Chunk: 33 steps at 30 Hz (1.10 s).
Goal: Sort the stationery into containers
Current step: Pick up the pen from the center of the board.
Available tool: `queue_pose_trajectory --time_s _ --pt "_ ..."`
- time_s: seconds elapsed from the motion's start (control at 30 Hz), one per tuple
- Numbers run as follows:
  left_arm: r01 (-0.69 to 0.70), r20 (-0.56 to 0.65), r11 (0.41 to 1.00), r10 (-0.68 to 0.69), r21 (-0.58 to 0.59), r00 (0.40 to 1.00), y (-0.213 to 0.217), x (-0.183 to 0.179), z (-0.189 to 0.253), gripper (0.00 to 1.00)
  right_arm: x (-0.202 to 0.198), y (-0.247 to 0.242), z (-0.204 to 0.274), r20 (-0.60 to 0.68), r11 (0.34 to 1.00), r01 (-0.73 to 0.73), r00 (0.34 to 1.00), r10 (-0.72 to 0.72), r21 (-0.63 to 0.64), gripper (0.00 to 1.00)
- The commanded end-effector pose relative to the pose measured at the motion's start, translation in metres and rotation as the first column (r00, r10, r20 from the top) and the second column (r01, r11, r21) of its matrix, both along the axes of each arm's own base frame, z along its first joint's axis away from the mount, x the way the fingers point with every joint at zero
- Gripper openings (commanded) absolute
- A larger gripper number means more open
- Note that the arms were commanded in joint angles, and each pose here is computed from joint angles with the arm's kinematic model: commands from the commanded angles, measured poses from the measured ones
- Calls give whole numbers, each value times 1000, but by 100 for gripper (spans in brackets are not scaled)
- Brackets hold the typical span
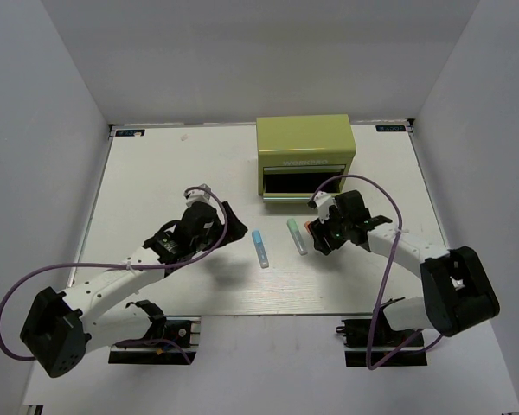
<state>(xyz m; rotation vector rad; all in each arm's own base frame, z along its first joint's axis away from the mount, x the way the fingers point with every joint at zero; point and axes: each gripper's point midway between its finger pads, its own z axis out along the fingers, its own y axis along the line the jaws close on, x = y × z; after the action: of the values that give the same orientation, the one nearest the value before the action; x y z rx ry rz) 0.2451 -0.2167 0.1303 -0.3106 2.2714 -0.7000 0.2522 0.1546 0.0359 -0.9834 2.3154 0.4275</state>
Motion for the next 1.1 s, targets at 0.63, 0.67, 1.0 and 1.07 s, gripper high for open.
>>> queue_pose_trajectory --time_s 0.63,0.67,1.0,1.07 --pt "148 -101 984 -138 99 985 -30 5 -27 87 -6 0 -32 18 995 47 999 -46 -86 36" --pt "164 -112 980 -152 110 982 -31 4 -29 87 -5 1 -29 26 996 40 999 -38 -81 32" --pt "219 -196 953 -179 209 964 -36 12 -42 80 23 35 113 401 973 -231 894 202 25 8" --pt "224 -206 948 -179 224 962 -38 12 -45 79 32 34 133 475 963 -269 845 247 -23 7"
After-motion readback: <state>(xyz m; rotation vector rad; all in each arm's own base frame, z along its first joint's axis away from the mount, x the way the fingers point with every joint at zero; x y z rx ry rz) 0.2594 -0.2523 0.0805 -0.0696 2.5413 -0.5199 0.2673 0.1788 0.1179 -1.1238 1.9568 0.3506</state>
